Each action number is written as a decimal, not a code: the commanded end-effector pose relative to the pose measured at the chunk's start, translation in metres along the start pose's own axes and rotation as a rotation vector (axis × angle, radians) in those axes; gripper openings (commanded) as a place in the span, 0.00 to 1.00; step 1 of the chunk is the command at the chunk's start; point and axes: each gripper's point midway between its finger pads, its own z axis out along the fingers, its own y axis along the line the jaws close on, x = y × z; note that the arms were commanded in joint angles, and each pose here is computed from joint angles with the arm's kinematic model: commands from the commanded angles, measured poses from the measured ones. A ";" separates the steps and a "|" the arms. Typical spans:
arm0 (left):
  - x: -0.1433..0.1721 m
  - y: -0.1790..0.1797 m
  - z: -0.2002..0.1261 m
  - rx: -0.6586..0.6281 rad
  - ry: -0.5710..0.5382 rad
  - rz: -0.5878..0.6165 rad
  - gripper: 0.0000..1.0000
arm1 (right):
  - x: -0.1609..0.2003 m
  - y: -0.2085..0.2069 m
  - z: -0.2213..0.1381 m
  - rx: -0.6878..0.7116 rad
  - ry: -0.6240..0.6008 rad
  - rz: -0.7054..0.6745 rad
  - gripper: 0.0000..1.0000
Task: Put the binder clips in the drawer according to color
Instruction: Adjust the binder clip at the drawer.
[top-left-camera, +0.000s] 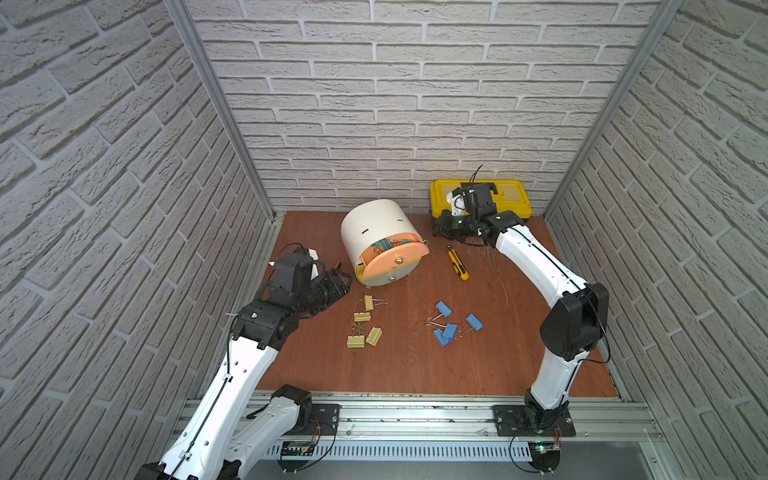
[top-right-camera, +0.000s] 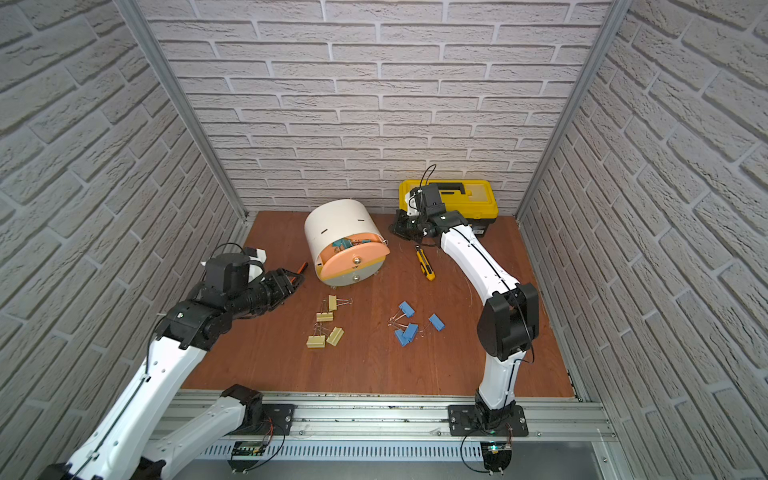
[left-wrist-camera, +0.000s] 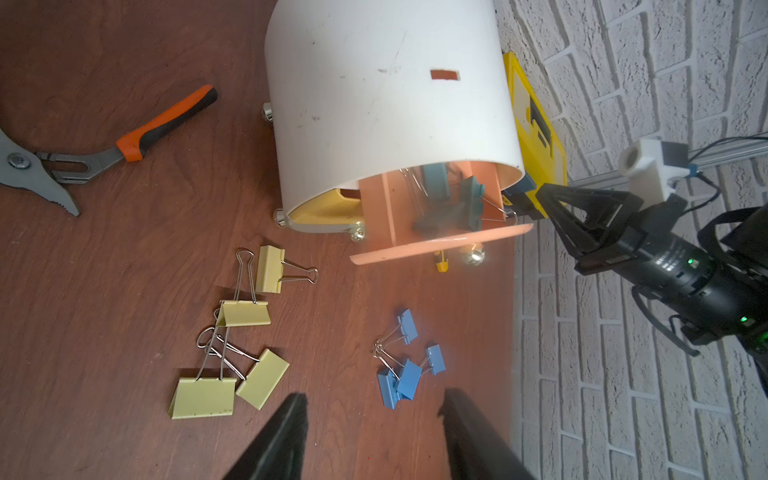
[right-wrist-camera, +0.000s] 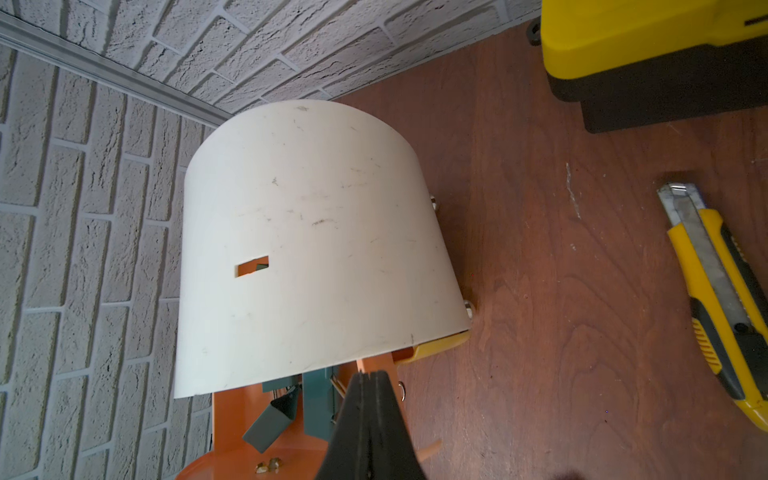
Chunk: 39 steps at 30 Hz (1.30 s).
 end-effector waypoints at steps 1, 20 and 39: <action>-0.006 -0.004 -0.006 0.011 -0.029 0.017 0.57 | 0.003 -0.011 -0.003 0.045 0.007 -0.012 0.02; -0.004 -0.001 -0.002 0.006 -0.024 0.010 0.58 | 0.030 0.000 0.014 0.028 0.093 -0.035 0.02; -0.005 -0.003 -0.005 0.009 -0.023 0.014 0.57 | 0.027 0.003 0.007 0.047 0.067 -0.045 0.04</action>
